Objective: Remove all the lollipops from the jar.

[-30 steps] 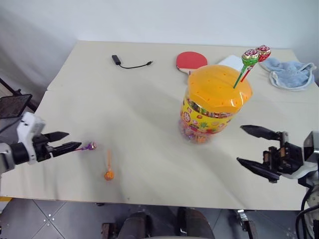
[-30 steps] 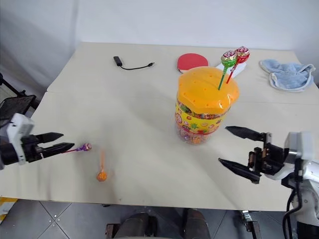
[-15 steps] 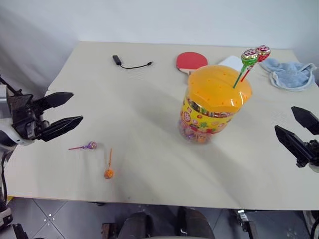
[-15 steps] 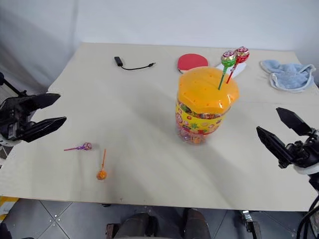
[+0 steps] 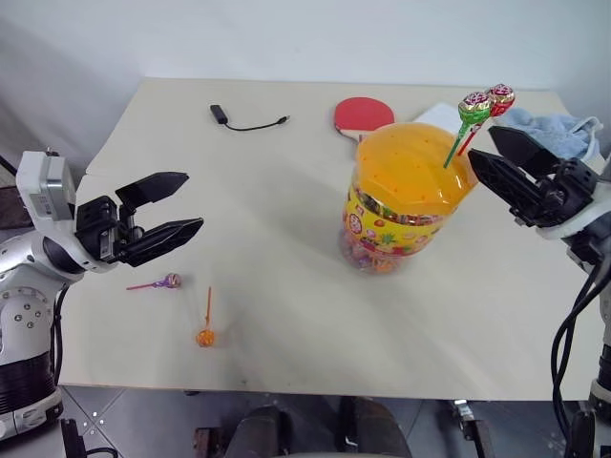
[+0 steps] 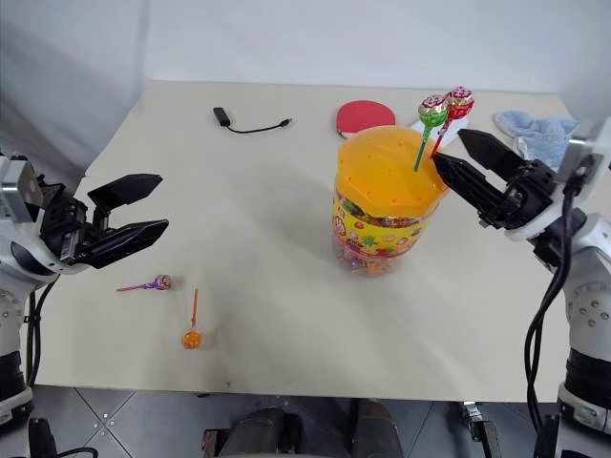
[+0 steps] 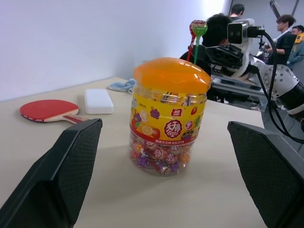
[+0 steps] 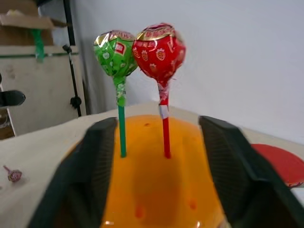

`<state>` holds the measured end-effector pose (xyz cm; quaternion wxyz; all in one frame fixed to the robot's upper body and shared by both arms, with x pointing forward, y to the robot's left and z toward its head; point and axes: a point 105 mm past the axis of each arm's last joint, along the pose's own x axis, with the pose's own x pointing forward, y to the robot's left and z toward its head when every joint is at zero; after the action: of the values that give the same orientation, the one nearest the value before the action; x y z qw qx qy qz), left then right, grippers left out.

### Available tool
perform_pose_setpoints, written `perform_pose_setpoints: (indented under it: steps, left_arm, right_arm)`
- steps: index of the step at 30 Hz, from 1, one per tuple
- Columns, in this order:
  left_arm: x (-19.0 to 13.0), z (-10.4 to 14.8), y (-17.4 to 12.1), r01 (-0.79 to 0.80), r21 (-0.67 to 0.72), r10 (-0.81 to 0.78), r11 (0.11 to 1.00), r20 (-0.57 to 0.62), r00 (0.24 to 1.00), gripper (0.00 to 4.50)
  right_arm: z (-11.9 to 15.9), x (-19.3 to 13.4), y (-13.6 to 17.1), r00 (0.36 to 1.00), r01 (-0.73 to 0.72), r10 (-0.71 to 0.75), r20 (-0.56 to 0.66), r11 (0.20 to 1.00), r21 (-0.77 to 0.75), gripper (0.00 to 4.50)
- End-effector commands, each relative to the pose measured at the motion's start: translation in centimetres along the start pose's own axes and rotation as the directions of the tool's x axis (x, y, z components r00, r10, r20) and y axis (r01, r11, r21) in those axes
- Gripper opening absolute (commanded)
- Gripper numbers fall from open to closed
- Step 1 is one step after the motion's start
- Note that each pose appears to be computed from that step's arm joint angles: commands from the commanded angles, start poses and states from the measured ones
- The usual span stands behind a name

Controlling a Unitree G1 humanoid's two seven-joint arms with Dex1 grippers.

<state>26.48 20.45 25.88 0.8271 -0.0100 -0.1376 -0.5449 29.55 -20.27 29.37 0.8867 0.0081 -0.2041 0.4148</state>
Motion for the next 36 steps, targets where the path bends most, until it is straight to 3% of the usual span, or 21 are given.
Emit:
perform_pose_setpoints:
  steps: [1, 7, 8, 10, 16, 17, 22, 26, 29, 30, 31, 33, 34, 36]
  left_arm:
    - [0.4, 0.7, -0.5, 0.016, 0.038, -0.016, 0.999, 0.021, 1.0, 4.5]
    - [0.6, 0.7, -0.4, 0.016, 0.045, -0.018, 0.999, 0.032, 0.999, 4.5]
    - [0.7, 0.7, -0.4, 0.019, 0.042, -0.02, 0.999, 0.036, 0.999, 4.5]
    - [0.8, 0.7, -0.5, 0.021, 0.043, -0.023, 0.999, 0.04, 0.999, 4.5]
    - [1.3, 0.8, -0.7, 0.037, 0.032, -0.038, 0.999, 0.052, 0.998, 4.5]
    - [1.5, 0.7, -0.7, 0.039, 0.03, -0.04, 0.999, 0.054, 0.998, 4.5]
    - [2.1, 0.6, -1.1, 0.084, 0.017, -0.084, 0.996, 0.055, 0.995, 4.5]
    - [3.0, -0.4, -2.6, 0.203, 0.014, -0.203, 0.979, -0.006, 0.979, 4.5]
    - [3.6, -1.1, -3.0, 0.242, 0.002, -0.242, 0.97, -0.026, 0.97, 4.5]
    - [3.7, -1.4, -3.0, 0.249, -0.001, -0.249, 0.969, -0.028, 0.968, 4.5]
    - [3.9, -1.6, -2.9, 0.252, -0.005, -0.252, 0.968, -0.026, 0.967, 4.5]
    - [4.2, -2.0, -2.8, 0.257, -0.015, -0.257, 0.966, -0.021, 0.966, 4.5]
    - [4.3, -2.2, -2.8, 0.258, -0.02, -0.258, 0.966, -0.018, 0.966, 4.5]
    - [4.4, -2.5, -2.9, 0.262, -0.027, -0.262, 0.965, -0.017, 0.965, 4.5]
  right_arm:
    - [1.0, 0.5, -0.4, 1.0, -0.002, 0.003, 0.007, 0.999, -0.051, 2.89]
    - [0.7, 1.0, -0.8, 1.0, -0.024, 0.023, -0.014, 0.998, -0.058, 2.89]
    - [0.6, 1.1, -0.8, 1.0, -0.028, 0.027, -0.014, 0.998, -0.055, 2.71]
    - [0.7, 1.2, -0.7, 0.999, -0.04, 0.04, -0.007, 0.998, -0.045, 2.31]
    - [1.2, 1.3, -0.9, 0.998, -0.048, 0.049, 0.043, 0.998, -0.041, 0.21]
    - [1.7, 1.0, -1.1, 0.997, -0.039, 0.042, 0.07, 0.998, -0.041, 0.02]
    - [5.3, -0.5, -2.3, 0.972, 0.005, 0.003, 0.234, 0.999, -0.034, 0.02]
    - [8.4, -3.9, -5.4, 0.959, 0.173, -0.159, 0.233, 0.984, -0.039, 0.02]
    - [8.2, -6.8, -7.8, 0.943, 0.319, -0.317, 0.102, 0.948, -0.011, 0.02]
    - [7.2, -7.8, -8.5, 0.926, 0.377, -0.377, 0.003, 0.926, 0.011, 0.02]
    - [5.0, -9.4, -9.2, 0.88, 0.449, -0.442, -0.173, 0.893, 0.004, 0.02]
    - [0.6, -13.6, -10.2, 0.688, 0.582, -0.547, -0.477, 0.808, -0.086, 0.02]
    - [-0.8, -15.3, -10.3, 0.592, 0.598, -0.572, -0.568, 0.784, -0.167, 0.02]
    - [-3.0, -17.2, -10.2, 0.465, 0.581, -0.576, -0.673, 0.771, -0.258, 0.02]
